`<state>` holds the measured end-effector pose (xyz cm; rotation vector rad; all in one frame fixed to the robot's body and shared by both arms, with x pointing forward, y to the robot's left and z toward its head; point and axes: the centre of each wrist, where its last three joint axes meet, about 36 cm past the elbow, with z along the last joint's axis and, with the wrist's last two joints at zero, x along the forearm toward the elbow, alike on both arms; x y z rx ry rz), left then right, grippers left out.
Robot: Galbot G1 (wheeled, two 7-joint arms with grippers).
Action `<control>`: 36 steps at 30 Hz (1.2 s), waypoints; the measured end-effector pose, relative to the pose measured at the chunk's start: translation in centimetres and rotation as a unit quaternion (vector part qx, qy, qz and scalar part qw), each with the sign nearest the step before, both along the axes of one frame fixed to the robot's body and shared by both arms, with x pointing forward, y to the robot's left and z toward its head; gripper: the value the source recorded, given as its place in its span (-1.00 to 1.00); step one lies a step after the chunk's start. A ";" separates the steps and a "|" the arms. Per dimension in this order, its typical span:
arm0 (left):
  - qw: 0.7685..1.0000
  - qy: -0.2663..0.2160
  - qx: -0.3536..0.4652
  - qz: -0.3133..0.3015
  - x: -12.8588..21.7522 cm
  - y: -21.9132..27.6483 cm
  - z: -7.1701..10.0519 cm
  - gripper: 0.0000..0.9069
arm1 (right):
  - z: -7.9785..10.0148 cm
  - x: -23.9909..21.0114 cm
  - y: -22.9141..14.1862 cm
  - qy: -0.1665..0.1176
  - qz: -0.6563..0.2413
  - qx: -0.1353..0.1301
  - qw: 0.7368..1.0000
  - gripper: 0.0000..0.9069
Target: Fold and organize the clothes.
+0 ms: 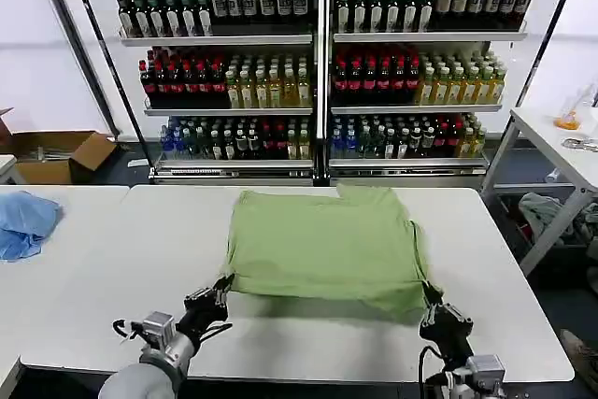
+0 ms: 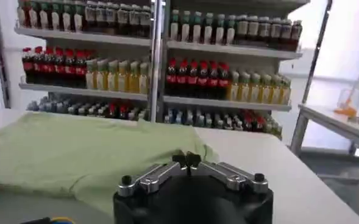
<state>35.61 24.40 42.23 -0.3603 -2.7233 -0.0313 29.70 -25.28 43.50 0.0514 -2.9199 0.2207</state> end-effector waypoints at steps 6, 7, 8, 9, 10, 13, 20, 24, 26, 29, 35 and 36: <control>1.000 -0.002 0.020 0.000 2.4 -0.6 -0.8 -0.96 | -0.8 3.0 -0.4 -0.008 0.011 -0.021 1.000 -1.00; 1.000 -0.002 0.024 0.001 2.8 -0.7 -0.9 -0.96 | -0.9 3.4 -0.4 -0.008 0.012 -0.024 1.000 -1.00; 1.000 -0.001 0.027 0.001 3.2 -0.8 -1.0 -0.93 | -1.1 3.9 -0.4 -0.008 0.013 -0.026 1.000 -1.00; 1.000 -0.001 0.029 0.001 3.5 -0.8 -1.1 -0.96 | -1.3 4.3 -0.4 -0.008 0.014 -0.029 0.999 -1.00; 1.000 -0.001 0.031 0.001 3.8 -0.9 -1.3 -0.96 | -1.4 4.7 -0.4 -0.008 0.014 -0.032 0.999 -1.00; 0.999 0.001 0.039 0.000 4.8 -1.2 -1.6 -0.96 | -1.9 5.7 -0.3 -0.008 0.016 -0.038 0.999 -1.00; 0.998 0.006 0.068 0.007 6.8 -1.5 -2.4 -0.93 | -3.0 7.8 0.1 -0.003 0.019 -0.056 0.998 -1.00; 0.997 0.013 0.079 0.012 7.5 -1.6 -2.7 0.87 | -3.6 8.5 0.2 0.003 0.018 -0.065 0.998 -0.31; 0.997 0.014 0.079 0.011 7.6 -1.7 -2.8 1.00 | -3.7 8.7 0.3 0.006 0.018 -0.069 0.997 1.00; 0.997 0.014 0.076 0.010 7.7 -1.8 -2.8 1.00 | -3.9 8.8 0.5 0.011 0.020 -0.070 0.997 1.00; 0.997 0.008 0.071 0.013 7.3 -1.5 -2.3 1.00 | -3.9 8.7 0.5 0.011 0.019 -0.062 0.998 1.00; 0.997 0.007 0.070 0.014 7.2 -1.4 -2.2 1.00 | -3.8 8.5 0.5 0.009 0.017 -0.060 0.998 1.00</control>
